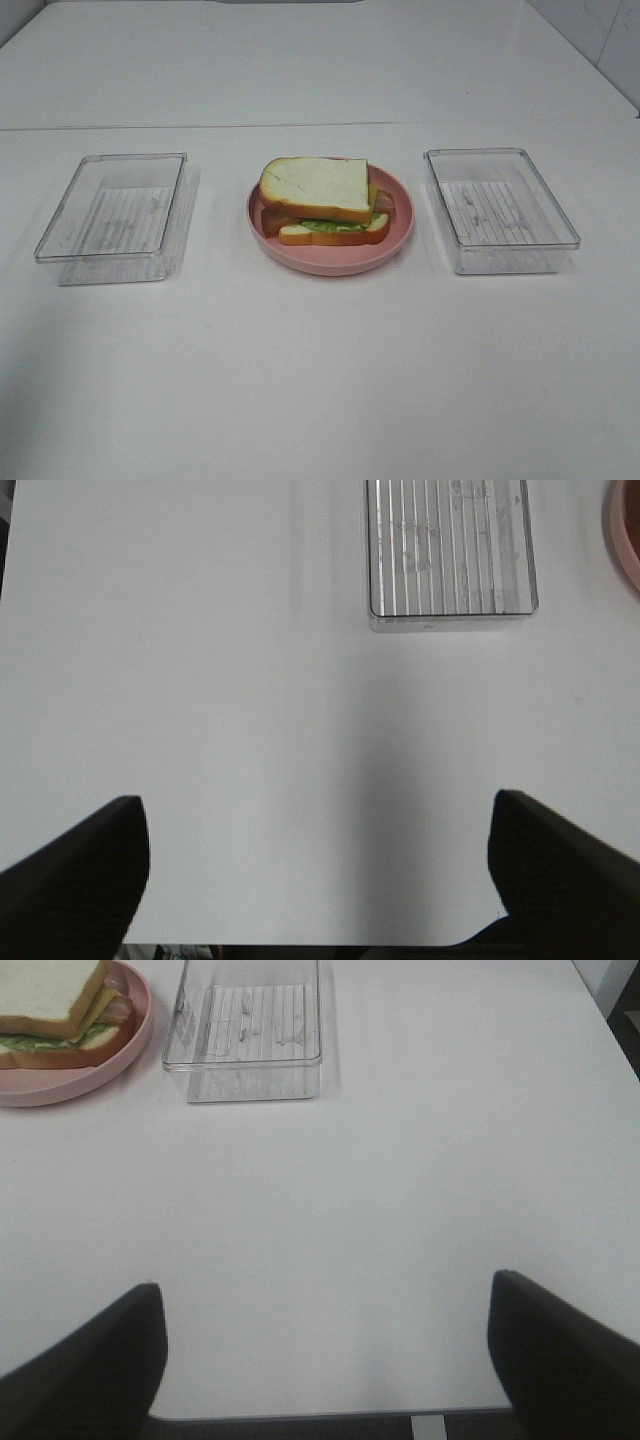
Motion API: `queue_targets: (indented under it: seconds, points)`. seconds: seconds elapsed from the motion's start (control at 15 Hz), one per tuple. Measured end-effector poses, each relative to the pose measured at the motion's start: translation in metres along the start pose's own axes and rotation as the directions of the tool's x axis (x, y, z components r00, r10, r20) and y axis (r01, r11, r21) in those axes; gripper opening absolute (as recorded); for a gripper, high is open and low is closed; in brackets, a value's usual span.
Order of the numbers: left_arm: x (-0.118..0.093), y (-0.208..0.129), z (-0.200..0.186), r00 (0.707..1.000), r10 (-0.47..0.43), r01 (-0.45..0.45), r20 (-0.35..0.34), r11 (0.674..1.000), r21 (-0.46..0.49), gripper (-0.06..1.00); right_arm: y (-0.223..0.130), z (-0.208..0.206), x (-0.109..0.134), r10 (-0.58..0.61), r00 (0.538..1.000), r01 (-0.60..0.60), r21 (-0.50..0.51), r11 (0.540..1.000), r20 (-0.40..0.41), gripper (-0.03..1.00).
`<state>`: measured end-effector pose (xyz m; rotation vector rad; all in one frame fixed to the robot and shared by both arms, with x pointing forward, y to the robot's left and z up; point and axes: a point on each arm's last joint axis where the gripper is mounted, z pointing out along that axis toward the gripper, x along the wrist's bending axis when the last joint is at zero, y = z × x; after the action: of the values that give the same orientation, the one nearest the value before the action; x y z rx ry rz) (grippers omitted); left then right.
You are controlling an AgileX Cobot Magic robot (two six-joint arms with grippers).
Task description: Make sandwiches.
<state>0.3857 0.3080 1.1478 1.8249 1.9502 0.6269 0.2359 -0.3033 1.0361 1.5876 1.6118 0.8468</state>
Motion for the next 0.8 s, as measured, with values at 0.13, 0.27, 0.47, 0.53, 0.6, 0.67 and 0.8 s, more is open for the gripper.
queue_targets:
  seconds: [0.13, 0.27, 0.47, 0.53, 0.6, 0.67, 0.8]
  points:
    - [0.002, -0.033, -0.015, 1.0, -0.002, 0.002, -0.001, 0.998, -0.062, 0.84, 0.0, 0.0, 0.0, 0.0, 1.0, 0.0, 0.0, 1.0, 0.0, 0.86]
    - [0.006, -0.078, -0.029, 1.0, -0.001, -0.001, -0.016, 0.988, -0.154, 0.84, 0.0, 0.0, 0.0, 0.0, 1.0, 0.0, 0.0, 1.0, 0.0, 0.86]
    - [0.008, -0.121, -0.041, 1.0, -0.009, 0.005, -0.013, 0.964, -0.267, 0.84, 0.0, 0.0, 0.0, 0.0, 1.0, 0.0, 0.0, 1.0, 0.0, 0.86]
    - [0.009, -0.132, -0.044, 1.0, -0.012, 0.008, -0.011, 0.953, -0.303, 0.84, 0.0, 0.0, 0.0, 0.0, 1.0, 0.0, 0.0, 1.0, 0.0, 0.86]
    - [0.009, -0.138, -0.047, 1.0, -0.013, 0.009, -0.01, 0.945, -0.326, 0.84, 0.0, 0.0, 0.0, 0.0, 1.0, 0.0, 0.0, 1.0, 0.0, 0.86]
    - [0.01, -0.16, -0.052, 1.0, -0.018, 0.014, -0.006, 0.913, -0.407, 0.84, 0.0, 0.0, 0.0, 0.0, 1.0, 0.0, 0.0, 1.0, 0.0, 0.86]
    - [0.011, -0.174, -0.052, 1.0, -0.02, 0.016, -0.003, 0.893, -0.45, 0.84, 0.0, 0.0, 0.0, 0.0, 1.0, 0.0, 0.0, 1.0, 0.0, 0.86]
